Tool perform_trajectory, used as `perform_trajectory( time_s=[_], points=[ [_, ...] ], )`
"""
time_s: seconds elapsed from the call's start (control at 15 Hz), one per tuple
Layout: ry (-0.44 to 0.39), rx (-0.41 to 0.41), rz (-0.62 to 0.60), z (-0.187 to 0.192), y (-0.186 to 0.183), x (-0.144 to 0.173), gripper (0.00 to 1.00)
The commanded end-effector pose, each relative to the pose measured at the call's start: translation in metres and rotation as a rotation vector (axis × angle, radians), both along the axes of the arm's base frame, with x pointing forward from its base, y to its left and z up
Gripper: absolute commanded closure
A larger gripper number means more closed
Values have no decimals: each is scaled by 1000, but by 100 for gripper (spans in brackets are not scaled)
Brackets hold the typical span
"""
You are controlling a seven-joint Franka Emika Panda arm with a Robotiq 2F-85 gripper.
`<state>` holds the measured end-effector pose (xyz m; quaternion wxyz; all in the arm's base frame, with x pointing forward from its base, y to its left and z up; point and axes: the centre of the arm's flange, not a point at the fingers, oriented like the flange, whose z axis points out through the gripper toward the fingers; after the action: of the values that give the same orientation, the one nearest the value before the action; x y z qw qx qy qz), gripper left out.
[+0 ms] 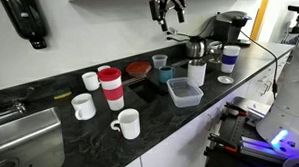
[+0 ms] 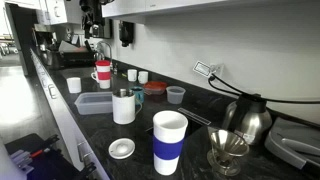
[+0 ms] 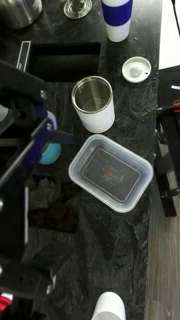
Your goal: Move the white cup That is in front of the cup with a pink lid to the right side of the green cup
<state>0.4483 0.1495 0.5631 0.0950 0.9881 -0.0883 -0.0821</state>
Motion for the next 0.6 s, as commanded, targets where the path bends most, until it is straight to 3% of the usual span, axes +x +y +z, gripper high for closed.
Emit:
perform_trajectory(
  time_s=[0.0, 0.53],
  points=[
    [0, 0, 0, 0, 0, 0, 0],
    [-22, 163, 114, -11, 50, -10, 0]
  ],
)
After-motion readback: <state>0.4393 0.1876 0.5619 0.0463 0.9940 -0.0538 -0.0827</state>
